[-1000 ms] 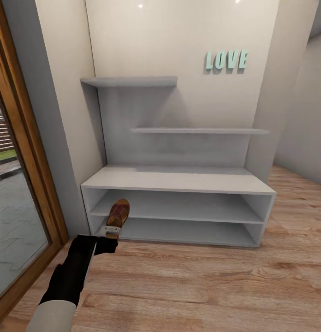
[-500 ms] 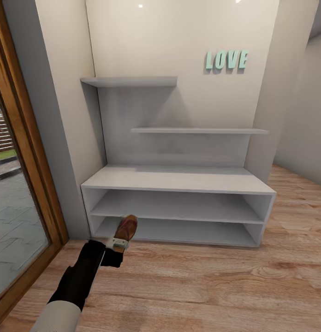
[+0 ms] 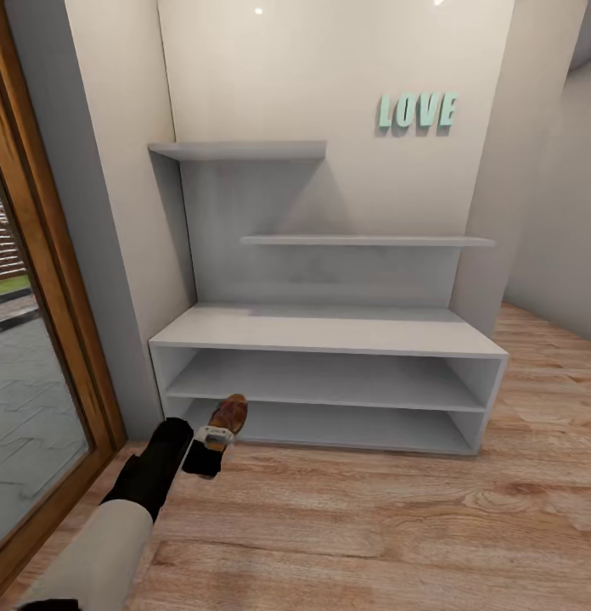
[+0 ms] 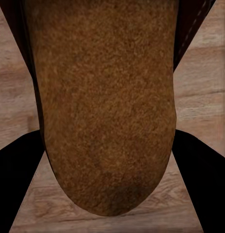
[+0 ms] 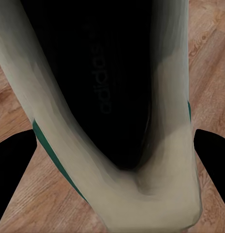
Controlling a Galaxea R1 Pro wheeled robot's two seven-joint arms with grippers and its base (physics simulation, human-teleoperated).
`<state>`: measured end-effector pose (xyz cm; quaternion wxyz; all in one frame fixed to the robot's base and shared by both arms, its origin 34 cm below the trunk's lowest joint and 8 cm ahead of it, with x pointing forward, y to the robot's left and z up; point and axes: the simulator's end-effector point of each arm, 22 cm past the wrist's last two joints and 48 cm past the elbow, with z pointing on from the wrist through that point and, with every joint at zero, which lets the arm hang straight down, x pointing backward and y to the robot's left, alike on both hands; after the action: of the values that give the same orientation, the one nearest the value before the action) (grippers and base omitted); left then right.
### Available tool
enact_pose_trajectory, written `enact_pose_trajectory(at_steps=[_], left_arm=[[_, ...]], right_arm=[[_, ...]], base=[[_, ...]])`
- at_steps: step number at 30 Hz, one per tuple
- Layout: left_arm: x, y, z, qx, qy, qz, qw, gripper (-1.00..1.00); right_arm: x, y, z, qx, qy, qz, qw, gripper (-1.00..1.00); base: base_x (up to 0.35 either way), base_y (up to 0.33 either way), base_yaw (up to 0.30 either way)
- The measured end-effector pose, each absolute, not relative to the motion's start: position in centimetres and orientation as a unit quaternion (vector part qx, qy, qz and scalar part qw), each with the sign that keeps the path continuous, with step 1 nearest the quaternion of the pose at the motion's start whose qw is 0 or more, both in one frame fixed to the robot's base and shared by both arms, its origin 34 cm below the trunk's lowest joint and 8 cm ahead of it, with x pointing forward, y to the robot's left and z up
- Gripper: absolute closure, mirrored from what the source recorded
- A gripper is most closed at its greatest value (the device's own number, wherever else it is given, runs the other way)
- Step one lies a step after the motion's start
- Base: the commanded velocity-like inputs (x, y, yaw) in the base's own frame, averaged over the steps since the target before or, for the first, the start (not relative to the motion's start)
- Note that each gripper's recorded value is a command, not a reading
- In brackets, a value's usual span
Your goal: Pick up the two gym shoes and the two sandals from the corridor floor and place them onto the hallstand (shoe rack) in the corridor, making sure they are on the rack and not on the floor. Arrange them so the two gym shoes are next to each other and the two sandals are next to each other.
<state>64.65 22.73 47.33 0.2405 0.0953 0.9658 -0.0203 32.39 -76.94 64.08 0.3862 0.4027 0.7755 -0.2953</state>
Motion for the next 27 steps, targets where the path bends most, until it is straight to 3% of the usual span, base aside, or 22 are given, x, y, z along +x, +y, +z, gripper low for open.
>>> enact_pose_trajectory(at_steps=[15, 27], left_arm=[[68.5, 22.7, 51.4, 0.097, 0.961, -0.007, 0.258, 1.00], [69.3, 22.0, 50.3, 0.120, 0.950, -0.013, 0.289, 1.00]], right_arm=[[32.5, -76.9, 63.9, 0.402, 0.776, -0.294, 0.385, 1.00], [32.5, -76.9, 64.0, 0.402, 0.776, -0.295, 0.385, 1.00]], base=[[0.002, 0.000, 0.000], [0.127, 0.000, 0.000]])
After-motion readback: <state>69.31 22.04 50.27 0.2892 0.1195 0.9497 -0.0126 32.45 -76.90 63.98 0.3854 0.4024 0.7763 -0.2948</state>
